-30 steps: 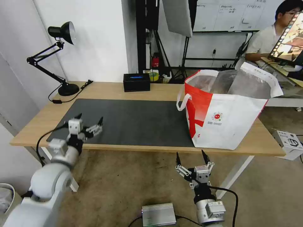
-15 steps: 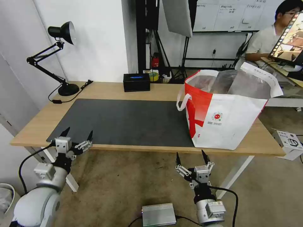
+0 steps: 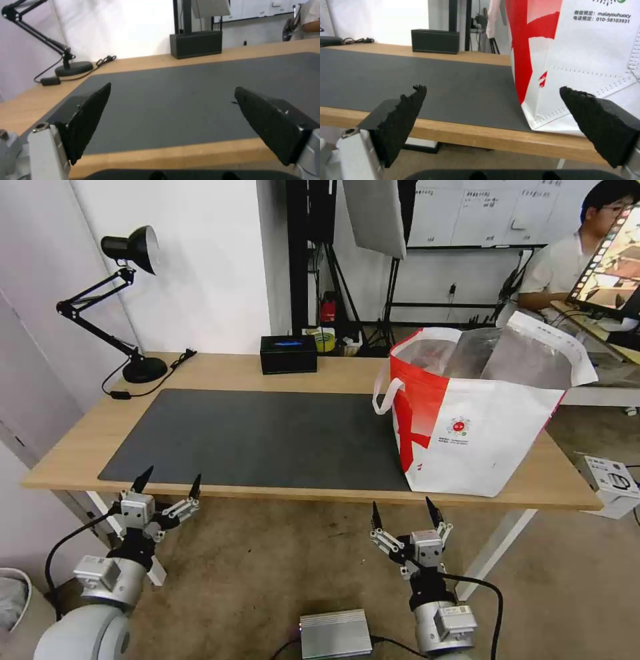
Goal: Pick up the trash from the table and place it into the takeout bag.
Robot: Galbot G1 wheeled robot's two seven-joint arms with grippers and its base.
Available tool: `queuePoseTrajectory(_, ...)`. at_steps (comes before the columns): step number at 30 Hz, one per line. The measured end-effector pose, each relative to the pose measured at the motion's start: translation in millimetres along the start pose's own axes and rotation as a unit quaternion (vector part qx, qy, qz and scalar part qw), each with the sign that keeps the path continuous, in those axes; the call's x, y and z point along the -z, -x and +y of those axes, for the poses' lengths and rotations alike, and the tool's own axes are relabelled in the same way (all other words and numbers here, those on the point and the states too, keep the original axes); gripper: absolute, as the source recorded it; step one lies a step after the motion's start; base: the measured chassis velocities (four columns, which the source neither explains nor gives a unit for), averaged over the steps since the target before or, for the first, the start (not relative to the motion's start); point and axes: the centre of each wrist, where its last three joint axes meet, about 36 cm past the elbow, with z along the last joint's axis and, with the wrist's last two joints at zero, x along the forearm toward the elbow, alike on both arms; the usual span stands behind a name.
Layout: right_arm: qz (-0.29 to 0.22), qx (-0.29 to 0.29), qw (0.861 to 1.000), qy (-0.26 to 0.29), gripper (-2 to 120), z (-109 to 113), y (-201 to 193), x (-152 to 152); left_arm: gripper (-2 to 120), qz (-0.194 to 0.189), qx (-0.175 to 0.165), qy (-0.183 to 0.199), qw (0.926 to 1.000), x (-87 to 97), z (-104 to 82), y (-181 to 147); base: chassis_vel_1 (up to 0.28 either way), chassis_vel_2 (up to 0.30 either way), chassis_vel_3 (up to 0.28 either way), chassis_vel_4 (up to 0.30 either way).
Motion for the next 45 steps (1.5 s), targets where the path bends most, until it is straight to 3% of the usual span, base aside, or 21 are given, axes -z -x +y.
queuePoseTrajectory(14, 0.000, 0.000, 1.000, 0.000, 100, 0, 0, 0, 100, 0.008, 0.004, -0.002, 1.0000, -19.0, 6.5, -12, 0.000, 0.000, 0.000, 0.000)
queuePoseTrajectory(45, 0.000, 0.000, 1.000, 0.000, 100, 0, 0, 0, 100, -0.004, -0.005, -0.006, 1.0000, -21.7, 8.9, -6, 0.000, 0.000, 0.000, 0.000)
